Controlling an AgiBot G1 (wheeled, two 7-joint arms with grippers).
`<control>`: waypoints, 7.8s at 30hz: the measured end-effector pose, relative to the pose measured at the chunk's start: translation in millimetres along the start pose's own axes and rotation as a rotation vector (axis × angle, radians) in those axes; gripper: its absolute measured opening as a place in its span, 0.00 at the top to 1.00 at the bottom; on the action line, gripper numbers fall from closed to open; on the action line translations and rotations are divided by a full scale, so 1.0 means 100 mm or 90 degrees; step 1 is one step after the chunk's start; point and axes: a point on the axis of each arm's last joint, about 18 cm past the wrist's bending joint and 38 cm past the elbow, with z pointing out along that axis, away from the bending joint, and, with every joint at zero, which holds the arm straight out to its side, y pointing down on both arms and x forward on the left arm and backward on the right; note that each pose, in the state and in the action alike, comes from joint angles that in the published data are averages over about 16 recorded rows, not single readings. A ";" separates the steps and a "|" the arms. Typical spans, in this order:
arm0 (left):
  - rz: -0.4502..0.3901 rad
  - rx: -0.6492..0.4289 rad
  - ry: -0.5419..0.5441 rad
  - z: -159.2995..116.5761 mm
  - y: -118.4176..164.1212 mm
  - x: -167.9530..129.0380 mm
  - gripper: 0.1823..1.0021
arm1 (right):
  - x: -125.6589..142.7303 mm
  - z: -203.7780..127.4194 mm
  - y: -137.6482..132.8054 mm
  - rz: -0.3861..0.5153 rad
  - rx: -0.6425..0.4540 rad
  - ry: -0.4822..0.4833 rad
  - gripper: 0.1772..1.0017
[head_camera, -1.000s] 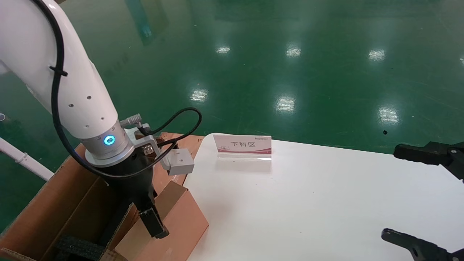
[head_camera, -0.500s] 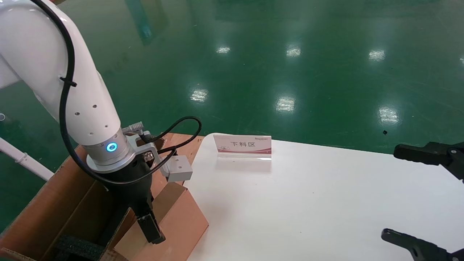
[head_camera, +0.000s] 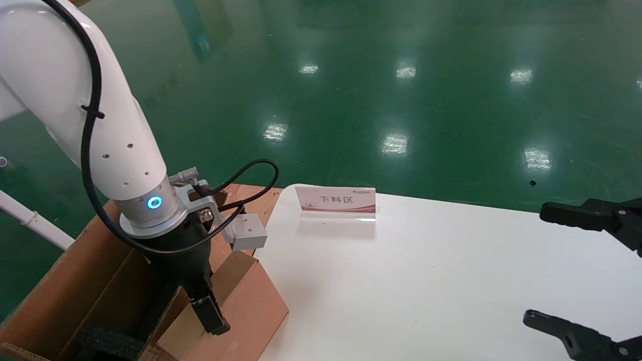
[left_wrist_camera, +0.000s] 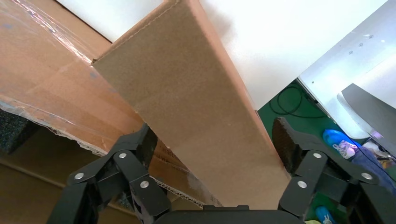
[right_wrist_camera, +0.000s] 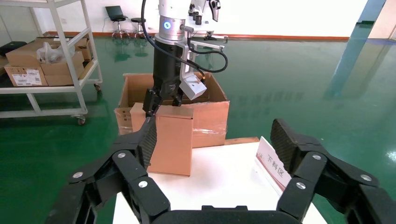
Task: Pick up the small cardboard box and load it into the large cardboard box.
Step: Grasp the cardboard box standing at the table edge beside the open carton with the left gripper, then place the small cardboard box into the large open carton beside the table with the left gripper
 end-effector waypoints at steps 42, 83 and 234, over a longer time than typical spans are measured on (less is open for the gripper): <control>-0.088 0.254 -0.140 -1.77 0.23 -0.46 0.72 | 0.00 0.00 0.00 0.000 0.000 0.000 0.95; -0.377 -0.011 -0.112 -1.01 1.53 -1.10 0.73 | 0.00 0.00 0.00 0.000 0.000 0.000 0.78; -0.501 -0.169 -0.218 0.61 1.61 -1.83 0.55 | 0.00 0.00 0.00 0.000 0.000 0.000 0.00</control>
